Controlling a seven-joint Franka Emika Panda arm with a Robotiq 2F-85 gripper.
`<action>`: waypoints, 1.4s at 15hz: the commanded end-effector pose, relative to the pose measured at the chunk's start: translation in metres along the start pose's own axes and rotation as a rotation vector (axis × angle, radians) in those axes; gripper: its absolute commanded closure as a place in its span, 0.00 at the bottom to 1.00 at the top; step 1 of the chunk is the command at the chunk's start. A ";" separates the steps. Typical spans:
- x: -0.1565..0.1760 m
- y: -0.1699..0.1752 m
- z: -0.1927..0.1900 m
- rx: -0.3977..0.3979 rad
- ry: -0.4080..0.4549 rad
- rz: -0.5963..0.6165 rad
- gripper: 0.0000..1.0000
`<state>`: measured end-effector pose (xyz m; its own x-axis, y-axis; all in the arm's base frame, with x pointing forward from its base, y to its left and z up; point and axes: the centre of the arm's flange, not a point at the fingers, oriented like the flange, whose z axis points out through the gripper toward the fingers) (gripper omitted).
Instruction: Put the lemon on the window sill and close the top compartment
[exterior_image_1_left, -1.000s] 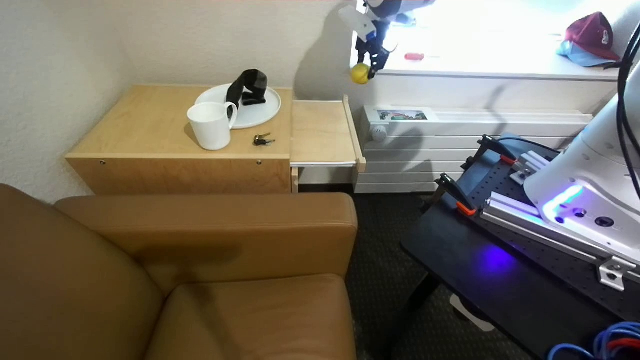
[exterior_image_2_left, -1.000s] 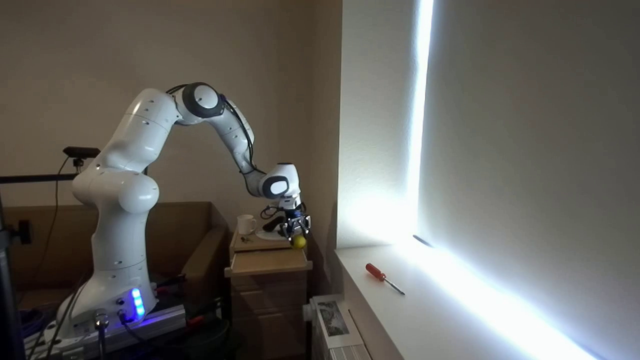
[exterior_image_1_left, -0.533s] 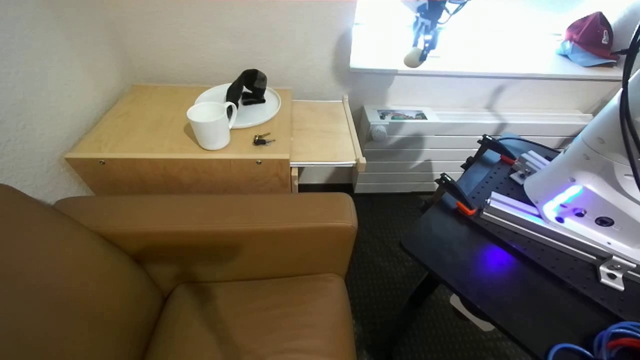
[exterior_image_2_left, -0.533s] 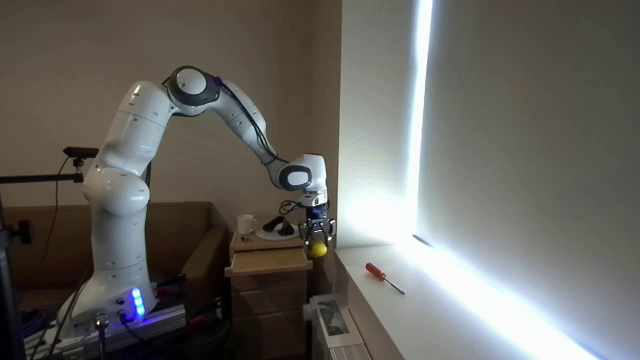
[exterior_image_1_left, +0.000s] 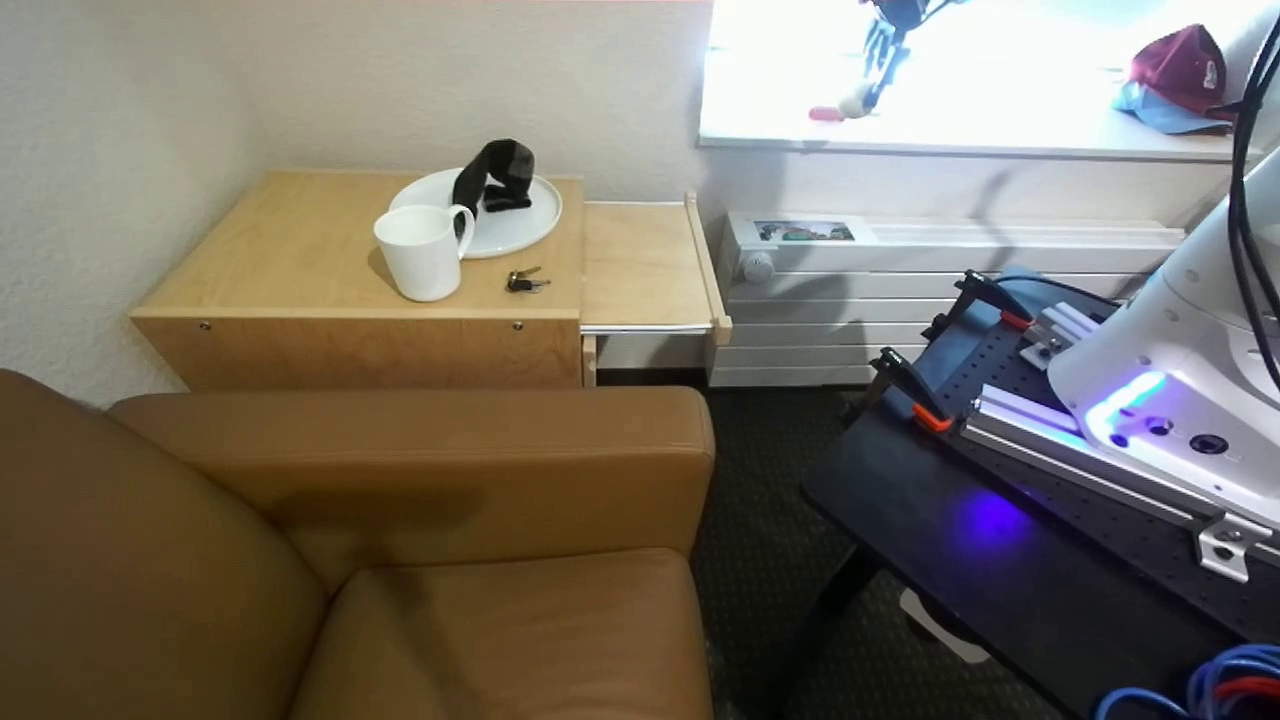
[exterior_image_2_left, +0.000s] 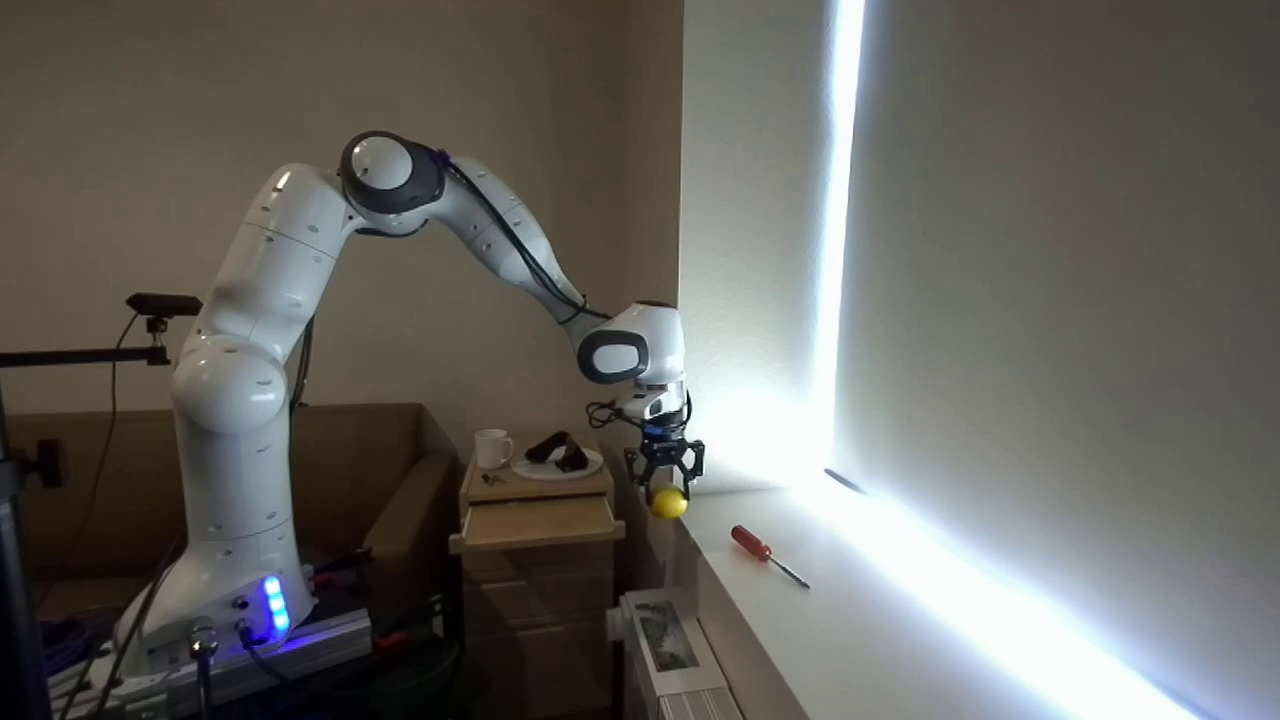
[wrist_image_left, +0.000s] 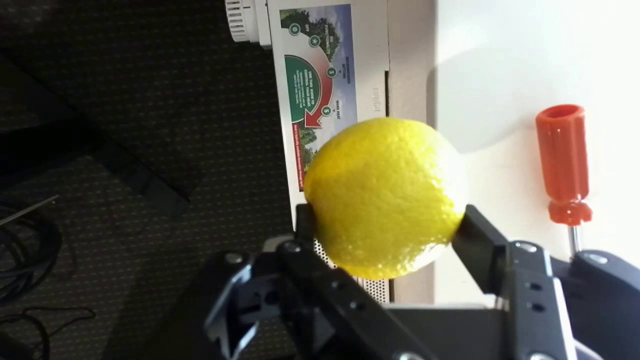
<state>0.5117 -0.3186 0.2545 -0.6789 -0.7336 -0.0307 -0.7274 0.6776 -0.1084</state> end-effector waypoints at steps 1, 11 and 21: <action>-0.017 0.010 0.019 0.046 0.060 -0.019 0.55; -0.103 -0.080 0.066 0.202 0.072 0.533 0.55; -0.087 -0.113 0.091 0.063 0.004 0.819 0.55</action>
<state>0.6456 -0.3311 0.1840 -0.9956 -0.0625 -0.0698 -0.0497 0.9840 -0.1712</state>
